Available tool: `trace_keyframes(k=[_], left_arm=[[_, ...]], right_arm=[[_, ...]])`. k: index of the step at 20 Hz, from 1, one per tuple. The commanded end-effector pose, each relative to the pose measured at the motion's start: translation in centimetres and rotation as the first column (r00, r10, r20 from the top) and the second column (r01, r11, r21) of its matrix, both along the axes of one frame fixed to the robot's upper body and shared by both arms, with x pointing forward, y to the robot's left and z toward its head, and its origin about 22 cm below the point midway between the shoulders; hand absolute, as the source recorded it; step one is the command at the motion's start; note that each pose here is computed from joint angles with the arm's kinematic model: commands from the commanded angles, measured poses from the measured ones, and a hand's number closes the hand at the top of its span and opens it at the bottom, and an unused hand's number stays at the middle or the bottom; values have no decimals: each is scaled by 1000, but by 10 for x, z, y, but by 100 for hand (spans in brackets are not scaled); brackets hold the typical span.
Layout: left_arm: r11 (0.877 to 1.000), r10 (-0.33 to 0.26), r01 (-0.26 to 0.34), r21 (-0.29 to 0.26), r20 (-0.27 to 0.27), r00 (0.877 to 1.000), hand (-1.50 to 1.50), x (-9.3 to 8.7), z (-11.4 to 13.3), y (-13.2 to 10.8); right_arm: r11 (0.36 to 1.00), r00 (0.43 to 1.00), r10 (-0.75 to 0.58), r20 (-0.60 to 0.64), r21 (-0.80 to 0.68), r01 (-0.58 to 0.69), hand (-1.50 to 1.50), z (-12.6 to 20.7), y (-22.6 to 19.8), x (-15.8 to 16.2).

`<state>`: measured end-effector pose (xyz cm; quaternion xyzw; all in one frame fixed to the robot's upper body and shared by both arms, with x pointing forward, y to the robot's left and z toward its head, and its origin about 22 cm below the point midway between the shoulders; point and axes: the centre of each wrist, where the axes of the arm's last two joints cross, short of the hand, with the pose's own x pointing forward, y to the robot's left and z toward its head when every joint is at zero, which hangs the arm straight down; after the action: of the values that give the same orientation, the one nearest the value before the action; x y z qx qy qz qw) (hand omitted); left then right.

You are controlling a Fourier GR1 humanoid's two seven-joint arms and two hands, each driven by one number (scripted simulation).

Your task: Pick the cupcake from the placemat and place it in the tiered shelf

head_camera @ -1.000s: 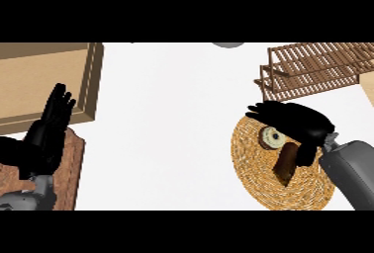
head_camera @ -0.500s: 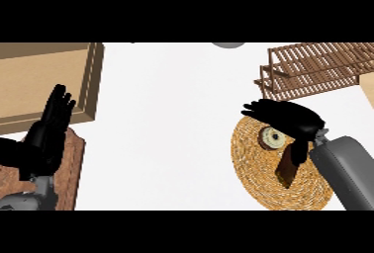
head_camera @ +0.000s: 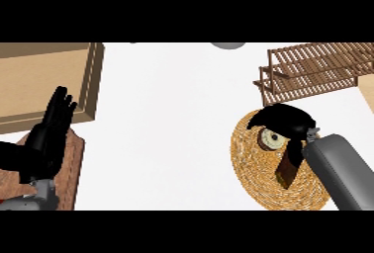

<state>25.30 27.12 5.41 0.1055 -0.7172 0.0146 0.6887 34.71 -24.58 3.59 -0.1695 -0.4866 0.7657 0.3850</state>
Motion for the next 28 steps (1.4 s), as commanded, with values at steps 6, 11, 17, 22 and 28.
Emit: trace_keyframes(k=[6,11,17,22,28], left_arm=[[1000,8,-8,5,-2,1000,0,-1,-6,-24],[999,53,-53,12,-18,998,0,-5,-1,13],[999,47,-46,4,-11,999,0,-7,-6,2],[999,26,-26,22,0,1000,0,-3,28,11],[998,69,-69,14,-14,998,0,-9,-4,10]], right_arm=[[992,983,122,136,7,-124,150,-27,-4,-6],[917,914,-398,79,20,398,150,-34,-94,-34],[834,843,-538,7,155,530,150,-30,-112,-72],[824,859,-511,-46,260,504,150,31,-100,-78],[619,804,-592,-55,608,497,150,82,-109,-94]])
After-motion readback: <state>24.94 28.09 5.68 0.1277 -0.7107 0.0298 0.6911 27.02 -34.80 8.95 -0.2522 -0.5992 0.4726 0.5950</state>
